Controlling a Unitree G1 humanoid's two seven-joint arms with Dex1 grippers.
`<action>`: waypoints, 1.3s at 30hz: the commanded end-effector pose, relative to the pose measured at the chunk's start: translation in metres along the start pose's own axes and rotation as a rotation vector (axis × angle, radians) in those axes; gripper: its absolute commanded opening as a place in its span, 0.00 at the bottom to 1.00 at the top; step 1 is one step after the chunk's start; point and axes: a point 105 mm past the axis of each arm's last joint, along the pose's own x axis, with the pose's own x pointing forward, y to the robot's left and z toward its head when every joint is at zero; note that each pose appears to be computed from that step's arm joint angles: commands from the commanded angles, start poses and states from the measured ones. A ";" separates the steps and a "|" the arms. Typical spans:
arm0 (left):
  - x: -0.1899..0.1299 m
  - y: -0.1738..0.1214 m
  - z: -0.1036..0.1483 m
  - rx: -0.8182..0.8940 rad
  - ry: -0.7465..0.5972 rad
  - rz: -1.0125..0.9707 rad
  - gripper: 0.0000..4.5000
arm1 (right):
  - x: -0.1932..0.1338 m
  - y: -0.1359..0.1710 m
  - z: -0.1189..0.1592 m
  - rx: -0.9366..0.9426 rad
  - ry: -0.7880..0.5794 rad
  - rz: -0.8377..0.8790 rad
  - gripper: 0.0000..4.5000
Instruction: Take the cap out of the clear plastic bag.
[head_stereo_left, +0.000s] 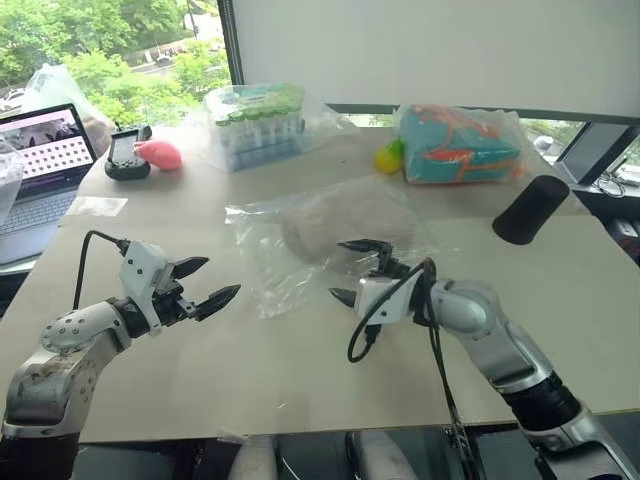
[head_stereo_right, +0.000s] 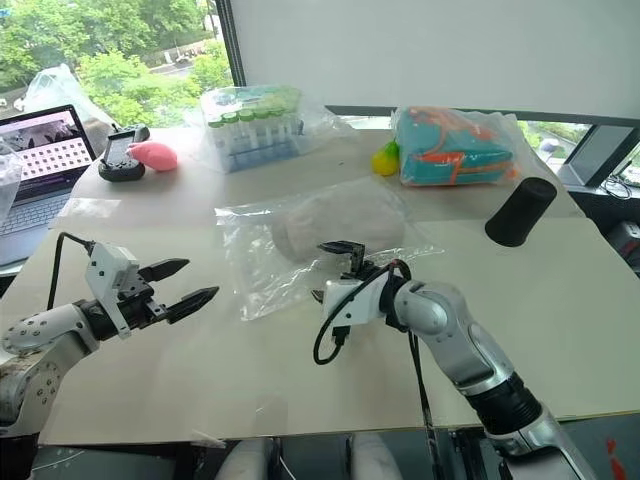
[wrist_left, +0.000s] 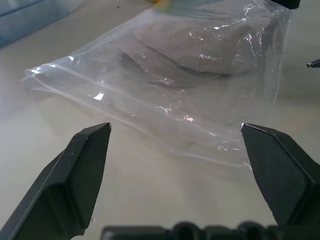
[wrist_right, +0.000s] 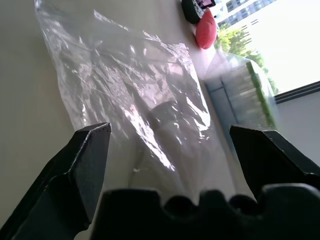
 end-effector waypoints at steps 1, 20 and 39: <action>-0.001 0.005 0.002 0.043 -0.003 0.018 0.99 | -0.008 -0.001 0.002 0.251 0.002 0.024 1.00; 0.059 0.089 0.008 1.195 0.125 0.142 0.99 | -0.004 -0.003 0.003 0.729 0.037 -0.061 1.00; 0.149 0.060 0.011 1.631 0.031 0.139 0.99 | -0.017 -0.009 0.005 0.780 0.069 -0.187 1.00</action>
